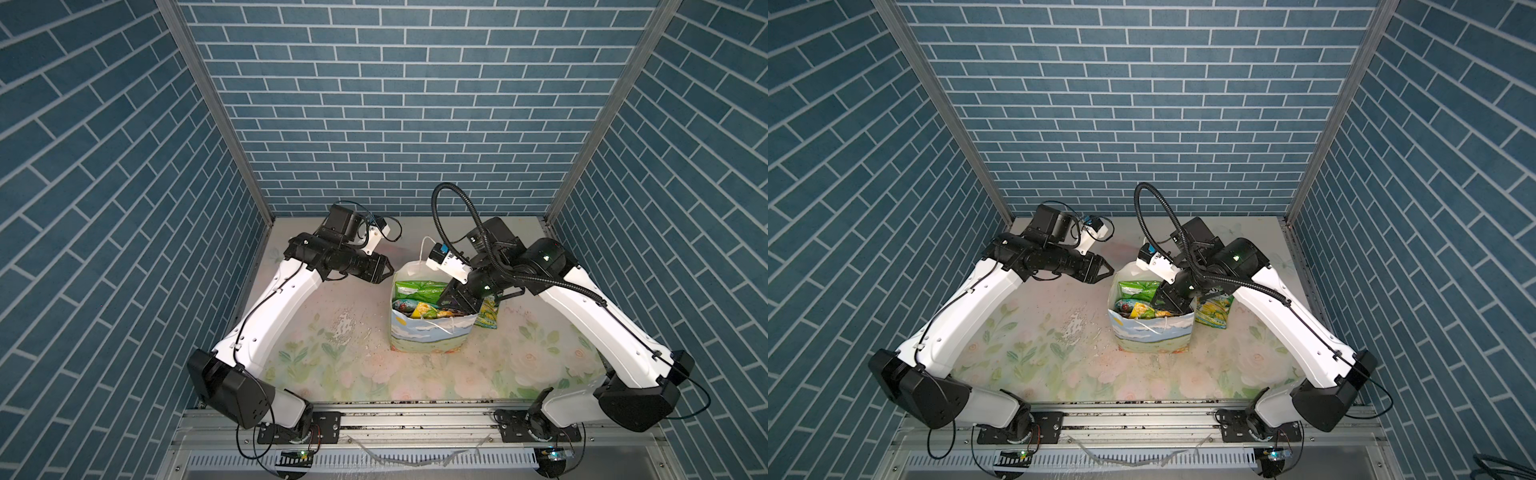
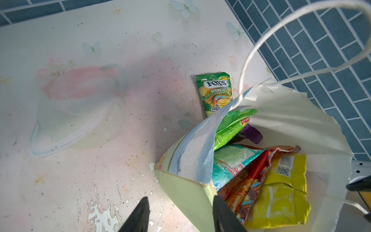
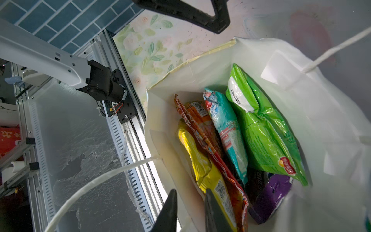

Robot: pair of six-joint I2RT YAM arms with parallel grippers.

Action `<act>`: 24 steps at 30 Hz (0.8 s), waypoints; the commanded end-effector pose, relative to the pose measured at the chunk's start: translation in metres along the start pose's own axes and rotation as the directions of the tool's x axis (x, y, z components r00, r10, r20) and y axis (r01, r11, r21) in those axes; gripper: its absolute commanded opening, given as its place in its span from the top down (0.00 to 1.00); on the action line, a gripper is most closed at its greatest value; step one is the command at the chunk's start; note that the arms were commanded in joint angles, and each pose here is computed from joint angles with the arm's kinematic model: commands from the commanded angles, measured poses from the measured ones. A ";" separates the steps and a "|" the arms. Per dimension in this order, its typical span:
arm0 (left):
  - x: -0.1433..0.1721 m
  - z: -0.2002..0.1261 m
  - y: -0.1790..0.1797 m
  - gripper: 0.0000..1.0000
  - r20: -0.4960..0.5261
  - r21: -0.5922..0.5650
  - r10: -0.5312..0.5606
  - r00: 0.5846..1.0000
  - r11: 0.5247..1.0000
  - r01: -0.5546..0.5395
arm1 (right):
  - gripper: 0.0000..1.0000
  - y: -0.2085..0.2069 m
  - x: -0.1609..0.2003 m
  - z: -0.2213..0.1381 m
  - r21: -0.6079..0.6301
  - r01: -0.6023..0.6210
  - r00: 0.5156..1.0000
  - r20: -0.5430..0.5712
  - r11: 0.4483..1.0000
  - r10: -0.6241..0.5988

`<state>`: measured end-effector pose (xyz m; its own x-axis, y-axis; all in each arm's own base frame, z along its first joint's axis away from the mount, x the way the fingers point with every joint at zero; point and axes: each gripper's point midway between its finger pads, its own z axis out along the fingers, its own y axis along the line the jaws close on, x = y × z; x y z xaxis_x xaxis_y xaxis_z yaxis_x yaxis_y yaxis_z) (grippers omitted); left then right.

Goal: Take the snacks out of the paper bag
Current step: Place the snack at the middle-right of the table.

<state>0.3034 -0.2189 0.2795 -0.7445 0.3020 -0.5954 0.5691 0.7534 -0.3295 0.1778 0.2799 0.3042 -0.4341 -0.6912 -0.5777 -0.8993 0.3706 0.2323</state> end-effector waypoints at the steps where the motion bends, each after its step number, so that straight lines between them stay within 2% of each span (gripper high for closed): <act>1: -0.003 -0.004 -0.001 0.47 0.030 -0.005 -0.003 1.000 1.000 0.003 | 0.75 0.003 0.000 -0.004 0.016 0.081 0.997 -0.020 0.997 -0.080; 9: -0.003 -0.002 -0.002 0.47 0.027 0.000 -0.001 1.000 1.000 0.001 | 0.74 0.013 0.001 0.011 -0.009 0.115 0.990 -0.084 0.993 -0.116; 24: -0.001 -0.002 -0.002 0.47 0.024 0.004 0.006 1.000 1.000 -0.006 | 0.72 0.004 -0.009 0.034 0.027 0.152 0.983 -0.103 0.988 -0.149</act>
<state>0.3069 -0.2203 0.2799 -0.7426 0.2876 -0.6049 0.5640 0.7556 -0.3331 0.1754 0.3027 0.2799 -0.3606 -0.7854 -0.5030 -0.9322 0.3212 0.1668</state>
